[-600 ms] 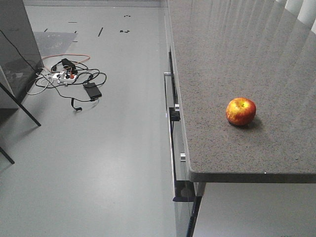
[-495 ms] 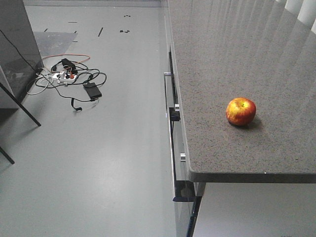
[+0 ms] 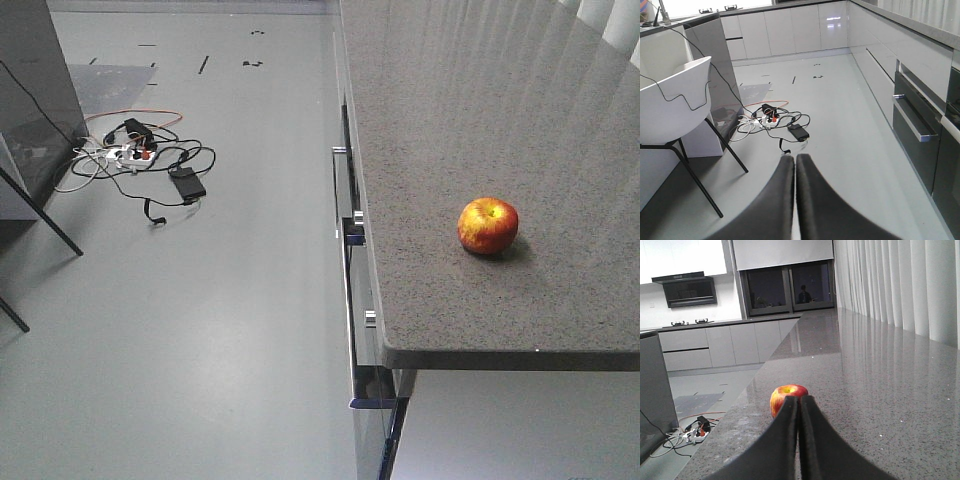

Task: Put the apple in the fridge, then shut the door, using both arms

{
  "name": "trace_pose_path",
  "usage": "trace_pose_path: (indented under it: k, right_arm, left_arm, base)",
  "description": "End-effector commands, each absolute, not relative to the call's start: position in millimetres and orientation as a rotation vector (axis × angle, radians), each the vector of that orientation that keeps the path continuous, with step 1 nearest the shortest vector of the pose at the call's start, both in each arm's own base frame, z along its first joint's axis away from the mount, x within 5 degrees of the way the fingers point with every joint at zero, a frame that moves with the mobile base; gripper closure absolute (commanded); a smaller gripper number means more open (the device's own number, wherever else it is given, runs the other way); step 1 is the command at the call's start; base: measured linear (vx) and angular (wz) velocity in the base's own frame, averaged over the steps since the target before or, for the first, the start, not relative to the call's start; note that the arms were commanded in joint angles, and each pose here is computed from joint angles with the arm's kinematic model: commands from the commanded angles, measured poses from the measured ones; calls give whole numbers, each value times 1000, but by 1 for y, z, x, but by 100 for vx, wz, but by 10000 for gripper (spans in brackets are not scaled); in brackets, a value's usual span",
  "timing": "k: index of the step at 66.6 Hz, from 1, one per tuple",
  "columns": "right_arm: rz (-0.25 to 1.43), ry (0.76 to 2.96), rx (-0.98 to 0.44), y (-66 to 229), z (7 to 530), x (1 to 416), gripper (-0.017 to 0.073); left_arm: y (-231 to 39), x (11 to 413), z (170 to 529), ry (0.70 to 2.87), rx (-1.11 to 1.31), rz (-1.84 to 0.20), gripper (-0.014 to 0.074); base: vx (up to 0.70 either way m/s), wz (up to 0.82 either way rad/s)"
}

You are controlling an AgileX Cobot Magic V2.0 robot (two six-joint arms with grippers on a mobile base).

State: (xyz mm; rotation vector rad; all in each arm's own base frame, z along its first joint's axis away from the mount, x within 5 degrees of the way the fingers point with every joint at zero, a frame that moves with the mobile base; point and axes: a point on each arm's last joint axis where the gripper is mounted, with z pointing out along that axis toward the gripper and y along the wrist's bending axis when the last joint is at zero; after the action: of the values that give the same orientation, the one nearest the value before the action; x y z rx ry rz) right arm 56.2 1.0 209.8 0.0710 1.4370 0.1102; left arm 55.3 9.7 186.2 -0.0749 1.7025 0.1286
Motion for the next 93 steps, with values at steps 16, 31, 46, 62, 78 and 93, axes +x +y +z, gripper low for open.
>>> trace_pose_path:
  k: [16,31,46,62,78,93]
  right_arm:
    - [92,1368,58,1,214,55,561]
    - [93,1364,57,1,214,55,561]
    - [104,1255,60,1,224,52,561]
    - [235,1205,176,-1,228,51,561]
    - [235,1497,183,2,272,45,561]
    - [153,1602,22,7,351,46,561]
  left_arm:
    - [8,55,188,1640,-61,104,601]
    - [8,55,188,1640,-61,104,601]
    - [8,55,188,1640,-61,104,601]
    - [8,55,188,1640,-61,104,601]
    - [8,55,188,1640,-61,104,601]
    - [8,55,188,1640,-61,104,601]
  base:
    - [0,0]
    - [0,0]
    - [0,0]
    - [0,0]
    - [0,0]
    - [0,0]
